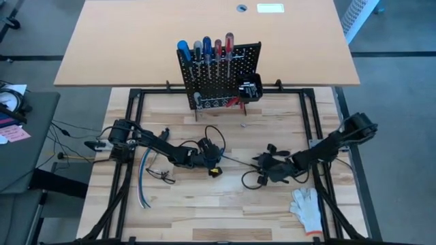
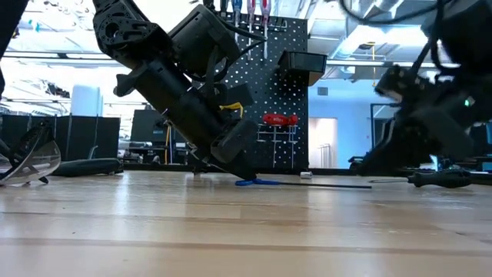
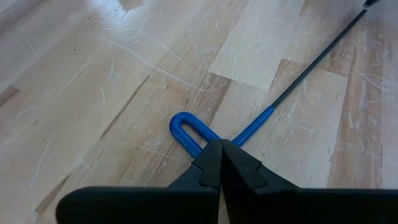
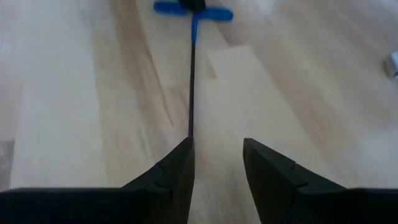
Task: Hang tools onto peg board
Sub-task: Hang the pick tool on the pegboard
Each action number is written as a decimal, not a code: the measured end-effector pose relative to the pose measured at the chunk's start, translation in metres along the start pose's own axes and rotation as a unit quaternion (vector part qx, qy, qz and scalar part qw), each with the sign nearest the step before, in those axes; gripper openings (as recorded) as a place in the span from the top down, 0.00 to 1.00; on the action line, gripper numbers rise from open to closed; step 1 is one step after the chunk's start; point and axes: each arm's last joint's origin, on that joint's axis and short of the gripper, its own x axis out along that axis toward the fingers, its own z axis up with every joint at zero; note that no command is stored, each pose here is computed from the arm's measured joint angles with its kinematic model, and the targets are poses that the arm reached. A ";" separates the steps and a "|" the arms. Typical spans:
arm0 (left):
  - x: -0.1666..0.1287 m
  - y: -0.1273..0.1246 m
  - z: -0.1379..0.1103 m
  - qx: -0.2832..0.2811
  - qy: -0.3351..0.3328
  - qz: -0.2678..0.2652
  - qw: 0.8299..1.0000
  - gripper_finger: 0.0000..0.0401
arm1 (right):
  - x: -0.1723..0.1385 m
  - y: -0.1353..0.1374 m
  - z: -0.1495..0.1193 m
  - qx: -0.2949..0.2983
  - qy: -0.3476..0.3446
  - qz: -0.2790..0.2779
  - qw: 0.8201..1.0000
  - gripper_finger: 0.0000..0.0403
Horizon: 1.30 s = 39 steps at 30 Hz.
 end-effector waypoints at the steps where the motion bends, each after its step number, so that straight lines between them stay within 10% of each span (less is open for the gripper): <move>1: 0.000 0.000 0.000 0.000 0.000 0.000 1.000 1.00 | 0.002 0.000 -0.002 -0.001 0.008 0.005 1.000 0.64; 9: 0.000 0.000 0.000 0.000 0.000 -0.003 1.000 1.00 | 0.022 -0.001 -0.010 0.003 0.041 0.036 0.999 0.69; 17: -0.001 -0.001 0.000 0.000 -0.004 0.000 1.000 1.00 | 0.027 -0.003 -0.017 0.009 0.080 0.036 0.996 0.97; 39: -0.066 -0.013 0.030 0.006 -0.123 0.087 0.989 1.00 | 0.028 0.002 -0.006 0.022 0.009 0.077 0.997 1.00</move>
